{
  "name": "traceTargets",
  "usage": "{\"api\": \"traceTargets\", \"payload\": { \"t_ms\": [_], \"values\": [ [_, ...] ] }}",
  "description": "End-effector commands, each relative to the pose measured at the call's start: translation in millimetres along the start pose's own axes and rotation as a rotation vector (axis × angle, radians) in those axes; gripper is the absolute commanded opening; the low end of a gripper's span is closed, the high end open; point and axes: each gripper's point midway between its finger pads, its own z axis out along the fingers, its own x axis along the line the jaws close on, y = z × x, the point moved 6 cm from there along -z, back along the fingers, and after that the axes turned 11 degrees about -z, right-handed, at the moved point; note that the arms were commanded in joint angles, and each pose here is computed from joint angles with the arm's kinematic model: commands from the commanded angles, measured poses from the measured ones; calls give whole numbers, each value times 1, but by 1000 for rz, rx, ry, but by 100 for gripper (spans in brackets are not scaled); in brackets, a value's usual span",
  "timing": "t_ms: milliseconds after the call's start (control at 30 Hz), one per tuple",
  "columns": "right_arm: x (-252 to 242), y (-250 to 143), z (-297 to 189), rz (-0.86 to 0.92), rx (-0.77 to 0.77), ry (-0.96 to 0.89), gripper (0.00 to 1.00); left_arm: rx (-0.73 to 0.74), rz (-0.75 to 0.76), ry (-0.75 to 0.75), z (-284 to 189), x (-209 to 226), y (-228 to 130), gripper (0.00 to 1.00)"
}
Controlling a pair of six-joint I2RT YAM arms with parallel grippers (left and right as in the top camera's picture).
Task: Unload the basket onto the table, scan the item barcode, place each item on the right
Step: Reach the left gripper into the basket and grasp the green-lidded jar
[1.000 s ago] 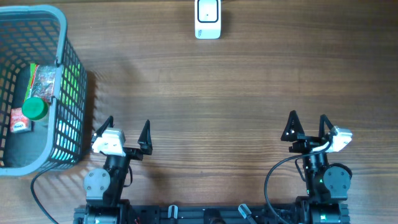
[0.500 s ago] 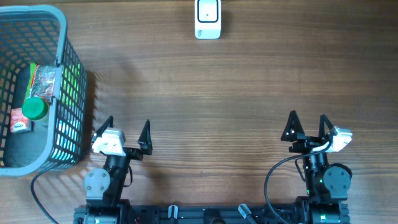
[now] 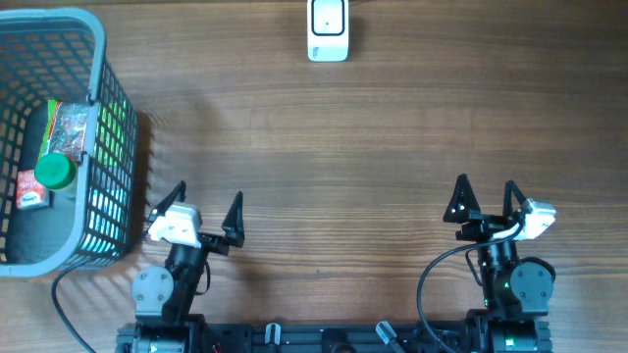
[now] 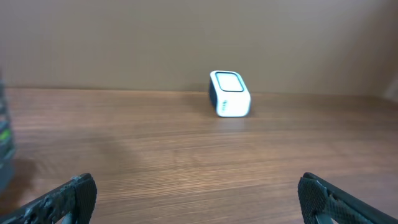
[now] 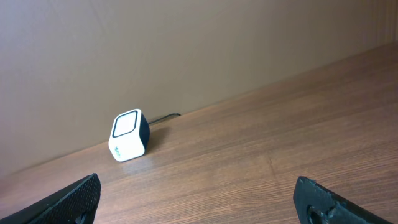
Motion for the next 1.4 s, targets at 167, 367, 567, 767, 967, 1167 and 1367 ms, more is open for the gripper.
{"api": "traceTargets", "payload": {
  "t_ms": [167, 367, 567, 767, 967, 1167, 1367],
  "values": [
    [2, 1, 0, -14, -4, 13, 100, 38, 9, -230, -7, -43, 36, 100],
    [2, 1, 0, -14, -4, 13, 100, 150, -46, -263, 19, -75, 103, 100],
    [2, 1, 0, -15, -4, 13, 100, 519, -144, -187, 42, -96, 157, 100],
    [2, 1, 0, -15, -4, 13, 100, 359, -147, 4, 50, -92, 230, 100],
    [2, 1, 0, -14, -4, 13, 100, 65, -569, 814, 34, 28, 322, 100],
    [2, 1, 0, -15, -4, 13, 100, 264, -926, 1315, 25, 154, 250, 100],
    [2, 1, 0, -15, -4, 13, 100, 488, -1033, 1507, 33, 219, 189, 100]
  ]
}}
